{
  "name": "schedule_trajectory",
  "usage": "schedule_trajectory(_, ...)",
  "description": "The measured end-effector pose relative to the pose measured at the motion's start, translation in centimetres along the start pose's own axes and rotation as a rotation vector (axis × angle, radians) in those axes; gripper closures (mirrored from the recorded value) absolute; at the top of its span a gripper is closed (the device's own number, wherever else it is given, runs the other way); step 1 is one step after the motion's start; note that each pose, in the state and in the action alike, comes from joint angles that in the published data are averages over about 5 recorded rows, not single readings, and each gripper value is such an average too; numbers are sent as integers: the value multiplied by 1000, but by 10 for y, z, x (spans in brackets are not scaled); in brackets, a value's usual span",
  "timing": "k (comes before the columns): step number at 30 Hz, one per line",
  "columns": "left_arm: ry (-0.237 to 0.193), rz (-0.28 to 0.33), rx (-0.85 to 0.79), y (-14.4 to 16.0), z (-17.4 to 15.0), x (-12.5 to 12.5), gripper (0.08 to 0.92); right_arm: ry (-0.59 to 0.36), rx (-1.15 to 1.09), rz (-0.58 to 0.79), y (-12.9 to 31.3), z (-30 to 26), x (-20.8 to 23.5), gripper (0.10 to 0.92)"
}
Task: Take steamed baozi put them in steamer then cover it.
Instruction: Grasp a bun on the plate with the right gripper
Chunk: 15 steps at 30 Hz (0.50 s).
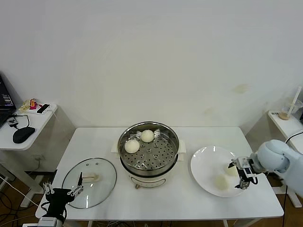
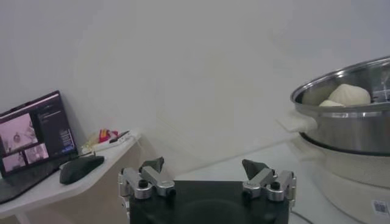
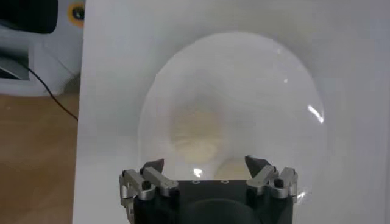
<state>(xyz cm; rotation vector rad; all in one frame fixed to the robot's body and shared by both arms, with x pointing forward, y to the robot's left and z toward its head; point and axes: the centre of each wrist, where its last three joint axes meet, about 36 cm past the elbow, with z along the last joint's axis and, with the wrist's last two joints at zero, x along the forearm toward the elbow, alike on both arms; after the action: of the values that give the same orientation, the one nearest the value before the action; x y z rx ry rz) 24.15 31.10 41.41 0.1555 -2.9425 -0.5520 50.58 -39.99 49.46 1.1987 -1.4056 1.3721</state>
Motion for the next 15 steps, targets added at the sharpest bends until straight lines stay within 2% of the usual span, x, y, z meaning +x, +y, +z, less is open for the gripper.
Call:
schedule_trajectory(12,4,-8,-3,2,1,0,177,-14,-23,-12,2,-10,-35,202)
schedule_trajectory(15,4,-8,-2,2,1,0,177,-10,-25,-17,3,-12,-41,224)
